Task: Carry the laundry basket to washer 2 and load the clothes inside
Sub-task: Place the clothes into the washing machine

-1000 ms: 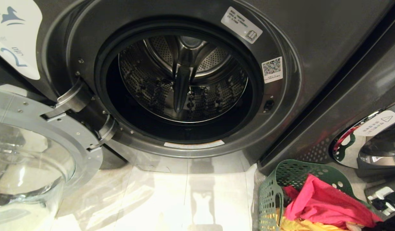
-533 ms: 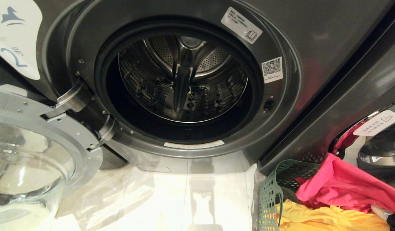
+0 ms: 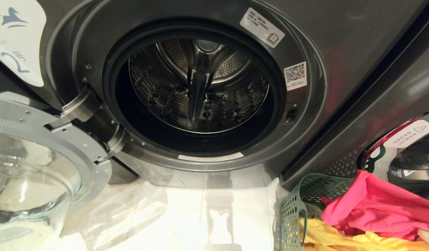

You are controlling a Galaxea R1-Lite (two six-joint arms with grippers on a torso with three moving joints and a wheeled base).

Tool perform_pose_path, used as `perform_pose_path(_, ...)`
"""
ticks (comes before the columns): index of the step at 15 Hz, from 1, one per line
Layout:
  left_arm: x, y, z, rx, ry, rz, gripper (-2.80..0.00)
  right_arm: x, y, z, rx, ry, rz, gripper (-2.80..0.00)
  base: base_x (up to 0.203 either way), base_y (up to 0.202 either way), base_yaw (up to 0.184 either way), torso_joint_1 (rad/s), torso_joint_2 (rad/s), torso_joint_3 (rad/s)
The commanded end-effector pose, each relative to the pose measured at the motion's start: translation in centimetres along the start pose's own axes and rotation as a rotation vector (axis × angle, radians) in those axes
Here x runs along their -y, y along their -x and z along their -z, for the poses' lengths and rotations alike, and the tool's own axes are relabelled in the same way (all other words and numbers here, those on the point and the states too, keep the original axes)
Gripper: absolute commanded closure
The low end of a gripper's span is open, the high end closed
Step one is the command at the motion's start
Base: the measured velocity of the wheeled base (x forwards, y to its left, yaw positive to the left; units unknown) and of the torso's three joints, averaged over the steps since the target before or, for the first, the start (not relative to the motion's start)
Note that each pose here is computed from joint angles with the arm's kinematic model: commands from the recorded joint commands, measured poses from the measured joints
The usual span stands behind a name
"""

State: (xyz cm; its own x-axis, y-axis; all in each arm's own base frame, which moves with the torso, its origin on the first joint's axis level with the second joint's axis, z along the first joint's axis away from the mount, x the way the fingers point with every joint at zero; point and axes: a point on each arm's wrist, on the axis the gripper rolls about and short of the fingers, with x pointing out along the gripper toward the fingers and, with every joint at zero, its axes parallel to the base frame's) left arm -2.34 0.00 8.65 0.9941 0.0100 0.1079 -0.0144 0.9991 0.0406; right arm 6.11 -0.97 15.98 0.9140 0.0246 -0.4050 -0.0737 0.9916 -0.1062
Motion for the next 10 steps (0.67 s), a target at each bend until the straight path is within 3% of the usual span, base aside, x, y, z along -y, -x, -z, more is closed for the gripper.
perform_pose_path(1,0.05,-0.2,1.13,-0.039,0.0,0.001,0.0,-0.24,0.65,-0.26,0.033,0.019,-0.007,0.0,0.0,0.0,0.0,0.0,0.0,0.0)
perform_pose_path(10,0.05,-0.2,1.13,-0.039,0.0,0.001,0.0,-0.36,0.94,-0.62,0.046,0.04,0.026,0.0,0.0,0.0,0.0,0.0,0.0,0.0)
